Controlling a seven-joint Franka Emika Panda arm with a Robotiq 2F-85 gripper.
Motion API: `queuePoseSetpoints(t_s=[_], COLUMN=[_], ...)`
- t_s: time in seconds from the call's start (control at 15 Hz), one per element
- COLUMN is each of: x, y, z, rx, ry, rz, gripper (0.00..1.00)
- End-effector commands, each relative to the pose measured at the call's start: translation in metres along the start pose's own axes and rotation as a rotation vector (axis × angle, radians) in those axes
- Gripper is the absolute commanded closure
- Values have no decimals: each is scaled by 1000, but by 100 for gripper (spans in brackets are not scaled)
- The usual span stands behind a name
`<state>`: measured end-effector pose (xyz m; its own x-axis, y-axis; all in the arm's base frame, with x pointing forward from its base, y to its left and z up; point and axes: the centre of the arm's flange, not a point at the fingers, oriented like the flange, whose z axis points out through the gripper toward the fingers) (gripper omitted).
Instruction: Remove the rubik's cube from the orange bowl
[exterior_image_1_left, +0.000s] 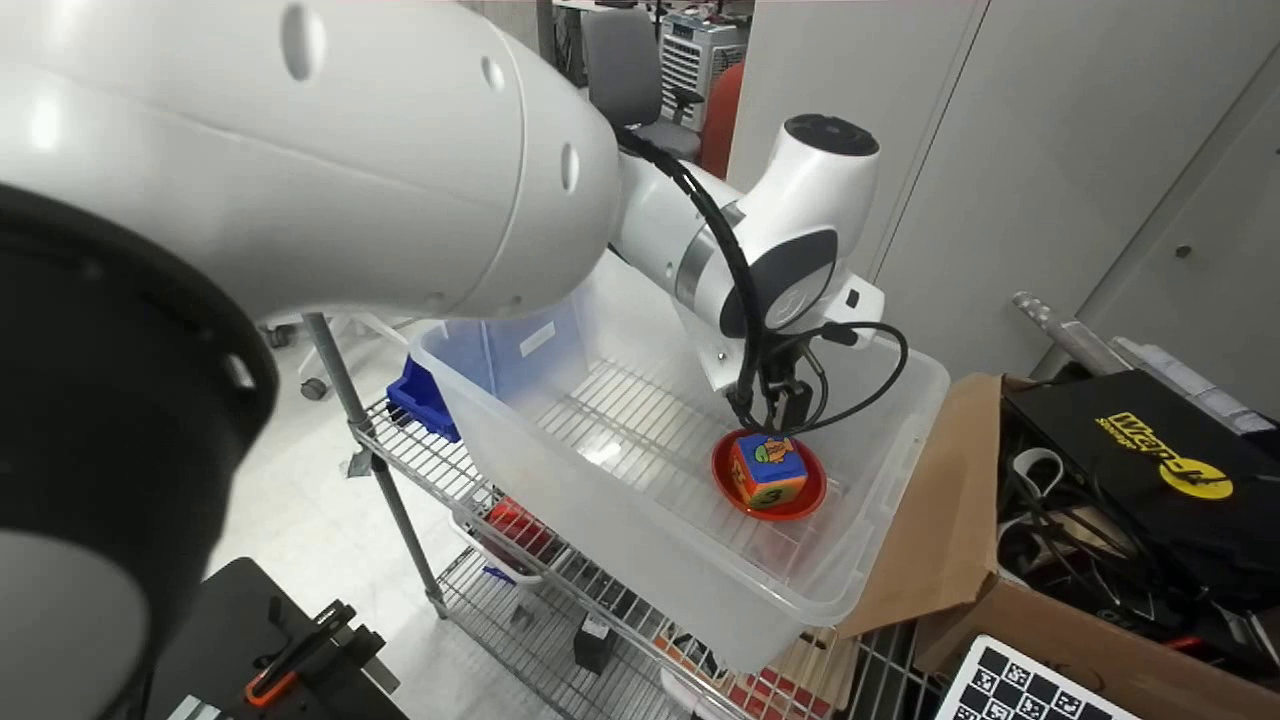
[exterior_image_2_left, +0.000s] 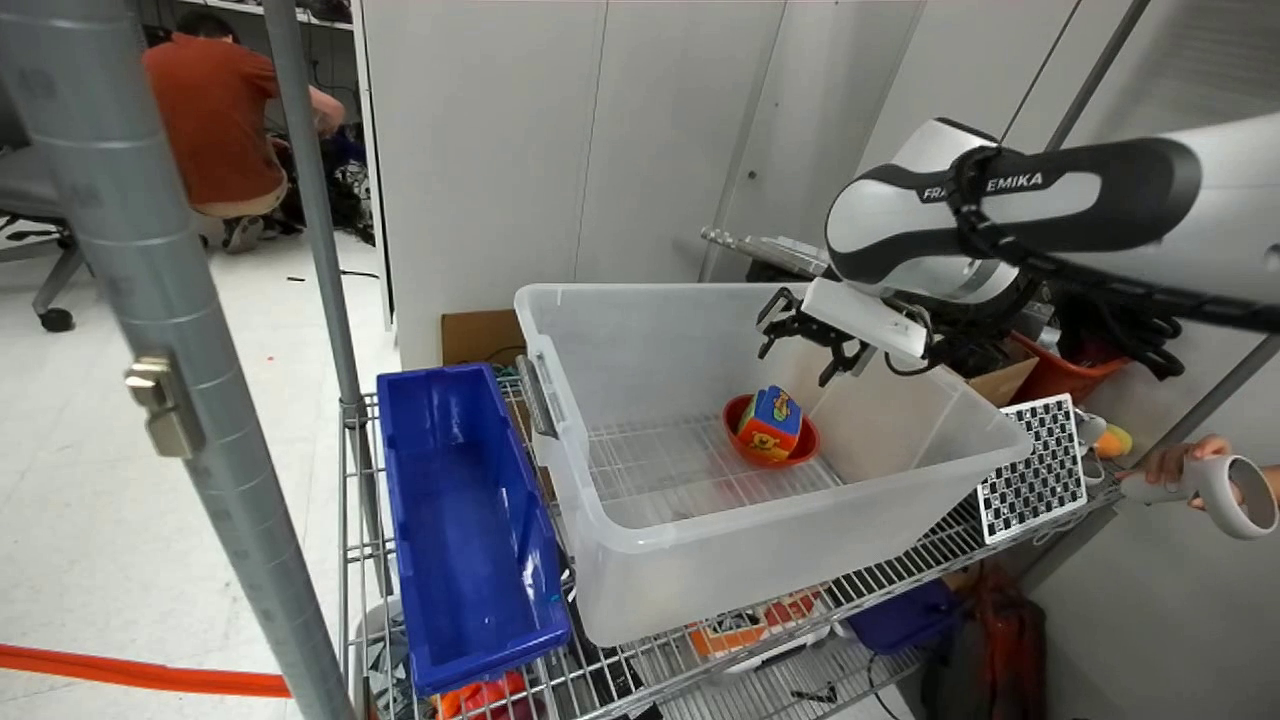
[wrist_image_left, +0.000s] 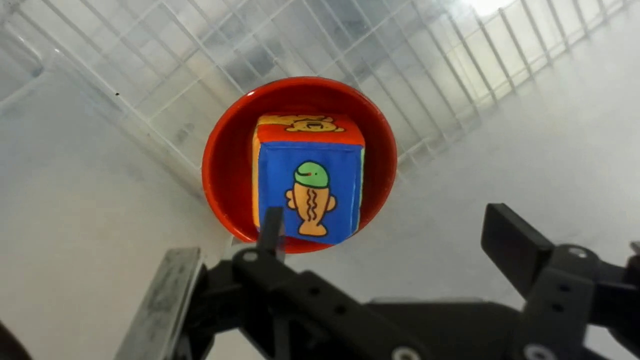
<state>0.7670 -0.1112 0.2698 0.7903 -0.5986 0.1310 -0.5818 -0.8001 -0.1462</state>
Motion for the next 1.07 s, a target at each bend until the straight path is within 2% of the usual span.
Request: queuePoseSetpoints(t_s=[0.0, 0.33, 0.6, 0.87, 0.93, 1.0], x=[58, 67, 61, 53, 55, 57], y=[-14, -3, -6, -9, -7, -7], z=[32, 69, 97, 115, 121, 124], rx=[-65, -190, -261, -299, -306, -309], ry=[-5, -28, -49, -11, 3, 11], rz=[89, 164, 158, 102, 96, 92], gripper=[0, 0, 0, 0, 25, 26])
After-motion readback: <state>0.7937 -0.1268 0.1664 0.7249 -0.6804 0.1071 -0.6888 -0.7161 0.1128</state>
